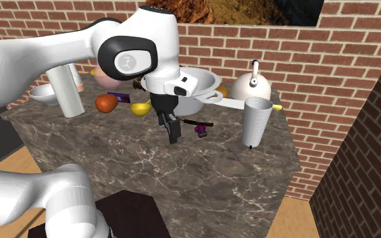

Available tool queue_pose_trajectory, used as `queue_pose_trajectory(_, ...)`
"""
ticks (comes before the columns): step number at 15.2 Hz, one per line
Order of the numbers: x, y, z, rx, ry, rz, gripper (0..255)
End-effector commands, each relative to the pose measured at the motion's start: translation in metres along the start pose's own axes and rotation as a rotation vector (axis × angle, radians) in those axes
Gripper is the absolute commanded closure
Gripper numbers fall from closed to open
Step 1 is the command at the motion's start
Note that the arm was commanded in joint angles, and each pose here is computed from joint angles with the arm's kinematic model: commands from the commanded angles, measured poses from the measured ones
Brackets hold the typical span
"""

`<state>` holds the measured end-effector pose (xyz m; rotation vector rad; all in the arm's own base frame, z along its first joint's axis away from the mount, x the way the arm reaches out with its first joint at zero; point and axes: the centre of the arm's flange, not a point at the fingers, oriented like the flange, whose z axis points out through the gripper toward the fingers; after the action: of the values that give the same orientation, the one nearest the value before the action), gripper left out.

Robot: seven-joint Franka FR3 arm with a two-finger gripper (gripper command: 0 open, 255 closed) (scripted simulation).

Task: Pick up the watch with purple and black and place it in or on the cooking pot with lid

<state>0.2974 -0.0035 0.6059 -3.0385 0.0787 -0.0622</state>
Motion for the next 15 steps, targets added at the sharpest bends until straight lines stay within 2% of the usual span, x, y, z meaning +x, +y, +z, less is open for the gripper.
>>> queue_pose_trajectory(1,0.0,0.0,0.0,0.0,0.0,0.0,0)
queue_pose_trajectory(9,0.092,-0.003,0.013,0.015,0.082,0.033,0)
queue_pose_trajectory(15,0.098,-0.003,0.04,0.016,0.085,0.034,0)
